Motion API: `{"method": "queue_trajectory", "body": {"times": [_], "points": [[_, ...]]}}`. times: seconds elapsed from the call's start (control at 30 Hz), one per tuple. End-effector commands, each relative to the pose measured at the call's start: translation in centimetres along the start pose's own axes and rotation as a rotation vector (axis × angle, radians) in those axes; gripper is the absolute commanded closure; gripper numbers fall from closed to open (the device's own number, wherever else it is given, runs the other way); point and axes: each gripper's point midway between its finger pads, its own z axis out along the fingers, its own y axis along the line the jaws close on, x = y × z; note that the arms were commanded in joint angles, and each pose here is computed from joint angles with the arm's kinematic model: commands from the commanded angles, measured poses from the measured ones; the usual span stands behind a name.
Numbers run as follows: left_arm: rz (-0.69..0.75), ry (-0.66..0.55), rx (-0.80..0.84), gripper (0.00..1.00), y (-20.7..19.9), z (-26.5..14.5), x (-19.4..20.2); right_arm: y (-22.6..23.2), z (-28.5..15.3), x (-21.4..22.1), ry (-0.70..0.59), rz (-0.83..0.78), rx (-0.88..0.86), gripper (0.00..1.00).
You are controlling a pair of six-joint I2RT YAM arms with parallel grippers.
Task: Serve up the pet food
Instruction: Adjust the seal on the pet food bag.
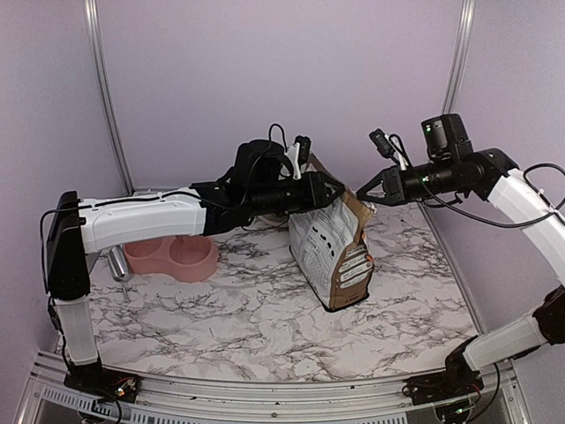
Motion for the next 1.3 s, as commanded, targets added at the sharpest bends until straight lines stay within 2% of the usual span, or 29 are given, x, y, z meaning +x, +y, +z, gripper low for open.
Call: {"method": "queue_trajectory", "body": {"times": [0.0,0.1,0.33,0.4,0.5,0.6,0.67,0.87,1.27], "points": [[0.028,-0.042,0.04,0.58,-2.1,-1.4,-1.4,0.7,-0.6,1.0,0.015,0.014,-0.03,0.95],[0.03,-0.041,0.042,0.58,-2.3,-1.5,-1.3,1.0,-0.6,1.4,0.014,0.018,-0.051,1.0],[0.04,-0.039,0.044,0.58,-2.7,-1.7,-1.2,1.2,0.0,1.8,0.017,0.033,-0.091,1.0],[0.04,-0.041,0.039,0.58,-2.7,-1.9,-1.2,1.1,0.0,1.9,0.019,0.032,-0.087,0.88],[0.041,-0.048,0.028,0.58,-2.4,-2.2,-1.3,1.1,-0.1,1.8,0.016,0.032,-0.082,0.76],[0.046,-0.051,0.02,0.58,-2.2,-2.4,-1.2,1.2,0.2,2.1,0.024,0.043,-0.098,0.73],[0.048,-0.053,0.008,0.58,-2.0,-2.6,-1.2,1.3,0.4,2.2,0.025,0.051,-0.118,0.77],[0.062,-0.075,-0.029,0.58,-1.5,-3.3,-1.7,1.2,0.9,2.9,0.042,0.054,-0.131,1.0],[0.006,-0.035,-0.209,0.57,2.1,-5.1,-0.4,4.7,3.9,4.8,0.065,0.011,-0.276,1.0]]}}
